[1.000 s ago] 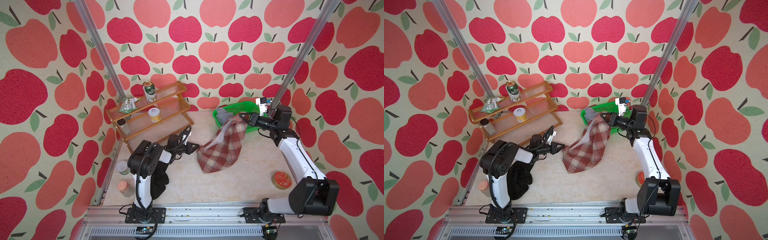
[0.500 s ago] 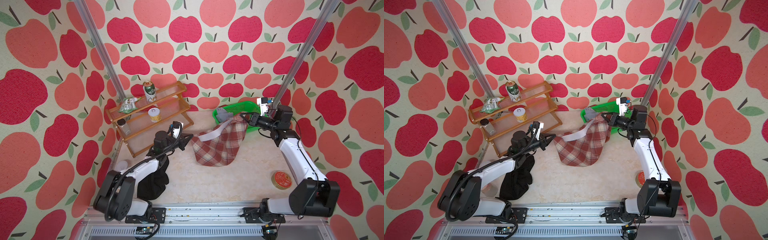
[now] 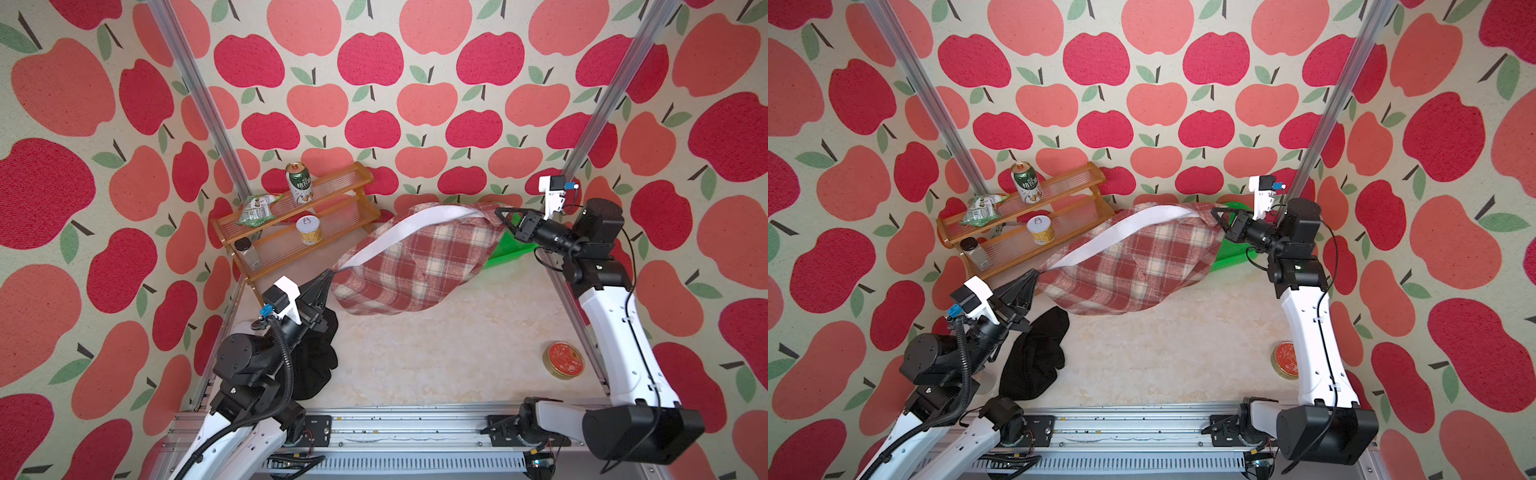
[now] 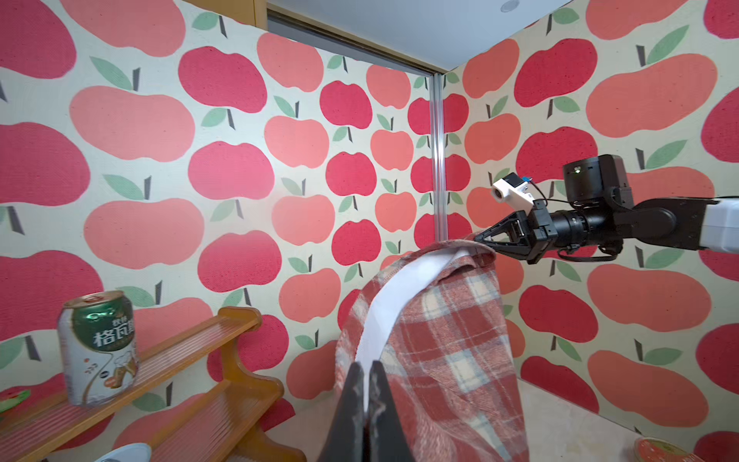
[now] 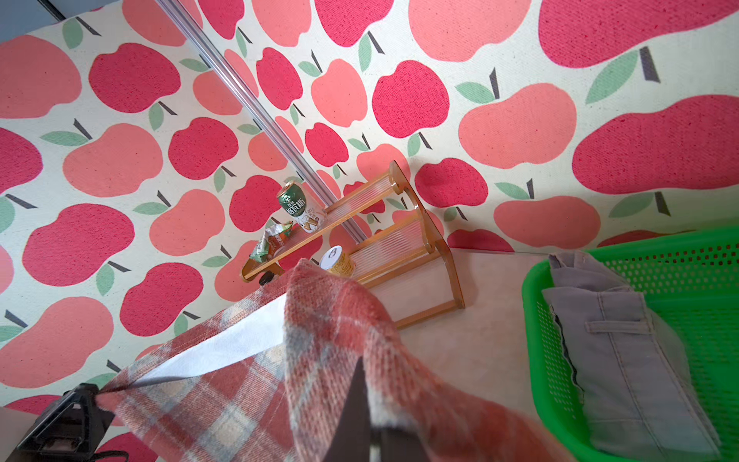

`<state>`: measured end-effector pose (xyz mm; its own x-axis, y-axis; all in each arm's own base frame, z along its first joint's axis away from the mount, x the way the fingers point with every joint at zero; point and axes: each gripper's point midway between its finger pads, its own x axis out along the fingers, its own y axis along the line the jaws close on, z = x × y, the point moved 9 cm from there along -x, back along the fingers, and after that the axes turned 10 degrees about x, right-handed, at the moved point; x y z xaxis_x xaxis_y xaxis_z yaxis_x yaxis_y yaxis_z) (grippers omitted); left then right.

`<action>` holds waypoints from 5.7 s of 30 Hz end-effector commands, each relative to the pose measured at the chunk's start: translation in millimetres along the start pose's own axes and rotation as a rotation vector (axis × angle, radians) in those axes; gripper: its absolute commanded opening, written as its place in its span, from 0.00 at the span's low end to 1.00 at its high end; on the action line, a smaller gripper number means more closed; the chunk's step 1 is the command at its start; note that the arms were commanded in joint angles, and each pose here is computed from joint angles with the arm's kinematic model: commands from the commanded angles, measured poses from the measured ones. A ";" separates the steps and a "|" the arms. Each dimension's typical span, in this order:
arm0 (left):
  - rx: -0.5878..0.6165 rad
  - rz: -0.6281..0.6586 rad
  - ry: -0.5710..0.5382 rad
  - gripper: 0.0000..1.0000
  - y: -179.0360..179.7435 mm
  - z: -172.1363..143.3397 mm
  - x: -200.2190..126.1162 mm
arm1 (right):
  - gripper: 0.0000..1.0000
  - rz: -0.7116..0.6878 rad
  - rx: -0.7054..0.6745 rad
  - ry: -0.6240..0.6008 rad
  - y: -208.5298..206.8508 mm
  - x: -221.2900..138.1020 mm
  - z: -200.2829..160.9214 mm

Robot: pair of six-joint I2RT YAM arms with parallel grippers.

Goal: Roll up the skirts
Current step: Flatten out the skirt at the center of the board, then move the basket to the corner of the board, then flatten out the skirt at the center of the board.

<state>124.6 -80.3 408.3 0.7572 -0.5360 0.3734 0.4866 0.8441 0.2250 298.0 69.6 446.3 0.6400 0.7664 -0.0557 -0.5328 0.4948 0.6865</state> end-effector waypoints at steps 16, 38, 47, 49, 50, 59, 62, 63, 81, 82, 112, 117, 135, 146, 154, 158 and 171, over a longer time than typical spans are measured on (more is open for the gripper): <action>0.149 0.166 0.148 0.03 57.6 52.0 41.0 | 0.00 0.604 0.140 0.200 38.2 137.6 60.9; -0.305 0.559 0.298 0.67 30.5 -119.0 -66.3 | 0.87 -0.274 0.358 0.072 -168.8 0.7 -119.4; -0.362 0.576 0.427 0.67 33.7 -151.2 -45.5 | 0.86 -0.651 0.554 0.132 -229.4 4.5 -104.3; -0.363 0.582 0.432 0.67 34.4 -153.5 -44.1 | 0.86 -0.725 0.581 0.145 -242.6 5.6 -102.1; -0.364 0.582 0.433 0.67 34.6 -153.7 -43.4 | 0.87 -0.747 0.585 0.151 -246.3 6.9 -101.0; -0.383 0.582 0.432 0.67 33.8 -161.7 -41.9 | 0.88 -0.889 0.684 0.106 -288.1 25.8 -80.2; -0.372 0.577 0.439 0.67 33.6 -161.3 -42.3 | 0.88 -0.896 0.732 0.100 -304.0 35.7 -77.7; -0.371 0.575 0.440 0.67 33.2 -161.5 -42.6 | 0.88 -0.899 0.748 0.101 -309.1 39.2 -76.7; -0.355 0.567 0.446 0.67 33.0 -165.0 -44.7 | 0.28 -0.972 0.917 -0.019 -356.6 61.9 -63.5; -0.355 0.567 0.447 0.68 33.4 -165.5 -44.0 | 0.24 -0.971 0.935 -0.030 -358.2 59.3 -63.2; -0.416 0.516 0.639 0.73 37.2 -188.3 -19.7 | 0.69 -0.839 1.140 -0.270 -377.3 -6.3 -25.4; -0.415 0.524 0.640 0.74 39.3 -189.6 -18.3 | 0.80 -0.793 0.989 -0.200 -357.9 -5.4 -30.8; -0.457 0.554 0.665 0.79 62.9 -198.7 -0.3 | 0.61 -0.626 0.416 0.298 -187.0 18.4 -173.1; -0.503 0.560 0.655 0.80 63.6 -200.7 -0.3 | 0.61 -0.599 0.344 0.729 -176.0 52.9 -254.2; -0.497 0.564 0.656 0.81 63.6 -198.7 -1.7 | 0.61 -0.648 0.357 0.765 -186.4 50.2 -271.0; -0.506 0.564 0.663 0.81 63.0 -202.6 -2.2 | 0.61 -0.697 0.342 0.795 -194.2 47.2 -279.1; -0.495 0.569 0.668 0.81 62.6 -202.4 -4.7 | 0.09 -0.693 0.383 0.753 -202.8 47.2 -283.2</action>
<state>240.3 -27.6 232.4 0.9445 -0.0735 -0.3201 -0.0180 0.9616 -0.2739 281.9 125.0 99.6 0.1555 0.5066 -0.8481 0.0911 0.8475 0.5229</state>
